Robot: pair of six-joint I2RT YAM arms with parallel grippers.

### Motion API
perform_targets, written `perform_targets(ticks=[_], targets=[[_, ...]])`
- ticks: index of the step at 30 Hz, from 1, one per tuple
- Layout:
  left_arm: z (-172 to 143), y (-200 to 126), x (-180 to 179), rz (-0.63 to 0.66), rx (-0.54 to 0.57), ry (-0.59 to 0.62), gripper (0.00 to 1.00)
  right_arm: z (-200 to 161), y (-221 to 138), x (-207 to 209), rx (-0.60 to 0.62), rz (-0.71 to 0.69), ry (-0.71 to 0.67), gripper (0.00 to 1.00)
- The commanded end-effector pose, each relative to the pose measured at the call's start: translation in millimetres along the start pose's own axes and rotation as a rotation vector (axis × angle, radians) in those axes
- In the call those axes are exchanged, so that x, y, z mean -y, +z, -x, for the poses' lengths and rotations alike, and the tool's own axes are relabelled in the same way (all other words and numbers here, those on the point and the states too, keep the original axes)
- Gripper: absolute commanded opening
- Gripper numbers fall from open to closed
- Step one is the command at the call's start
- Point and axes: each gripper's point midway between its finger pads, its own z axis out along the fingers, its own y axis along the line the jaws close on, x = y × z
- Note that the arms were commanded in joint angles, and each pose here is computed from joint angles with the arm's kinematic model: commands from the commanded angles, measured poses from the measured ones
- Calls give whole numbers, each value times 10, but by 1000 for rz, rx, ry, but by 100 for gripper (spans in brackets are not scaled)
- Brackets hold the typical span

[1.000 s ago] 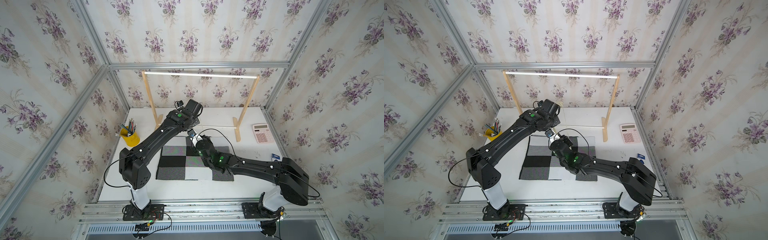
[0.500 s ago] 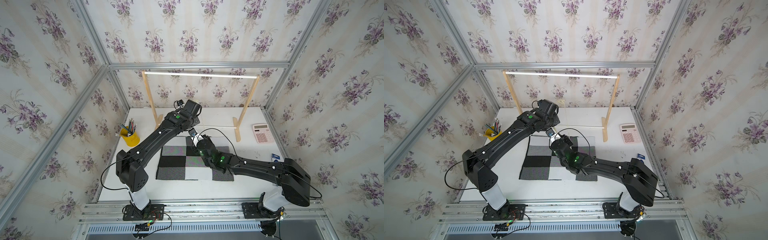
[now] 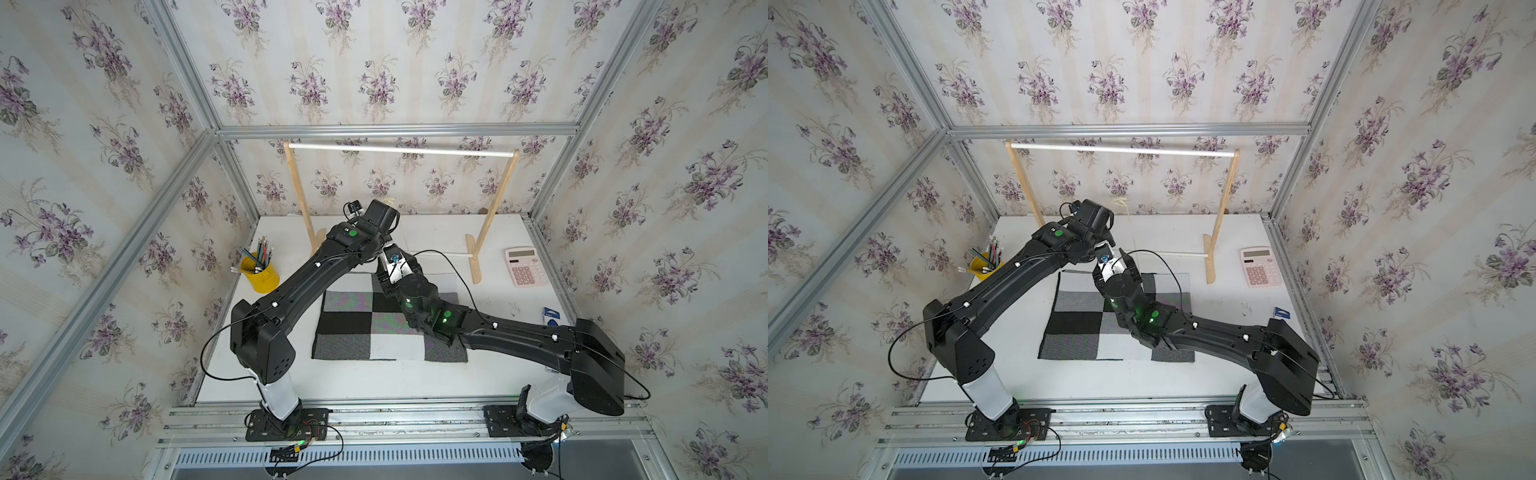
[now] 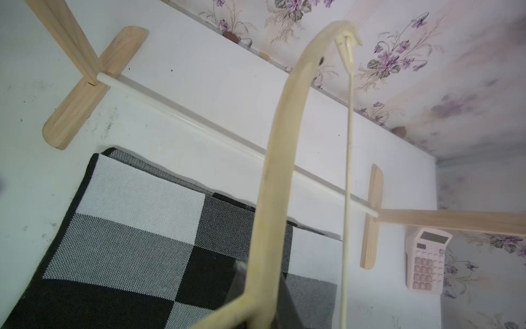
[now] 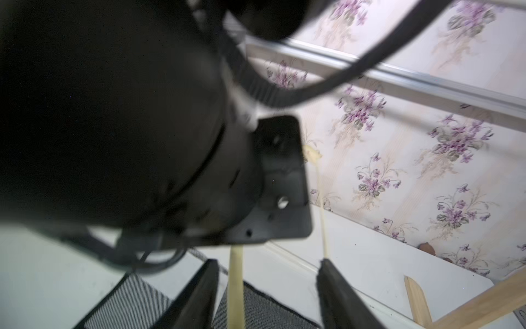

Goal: Hang the scarf on the hanger
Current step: Pick up the hanger from the clothesline.

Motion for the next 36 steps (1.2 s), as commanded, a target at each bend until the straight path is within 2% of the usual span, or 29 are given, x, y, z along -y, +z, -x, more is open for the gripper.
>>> perform_targets(ticks=[1, 6, 14, 22, 27, 31, 36], targets=[[18, -45, -51, 39, -2, 46, 0, 164, -44, 171, 50, -69, 89, 77], [43, -86, -158, 129, -29, 148, 0, 27, -216, 318, 17, -66, 102, 81], [-5, -141, -209, 149, -77, 262, 0, -212, -441, 446, -57, -27, 80, 81], [-126, -159, -393, 234, -168, 406, 0, -290, -700, 505, -88, 81, 120, 79], [-299, -116, -580, 296, -209, 371, 0, -408, -822, 555, -115, 133, 209, 79], [-436, -57, -797, 354, -194, 300, 0, -583, -852, 629, -166, 122, 255, 77], [-599, -2, -1005, 395, -179, 239, 0, -863, -867, 588, -228, 188, 325, 75]])
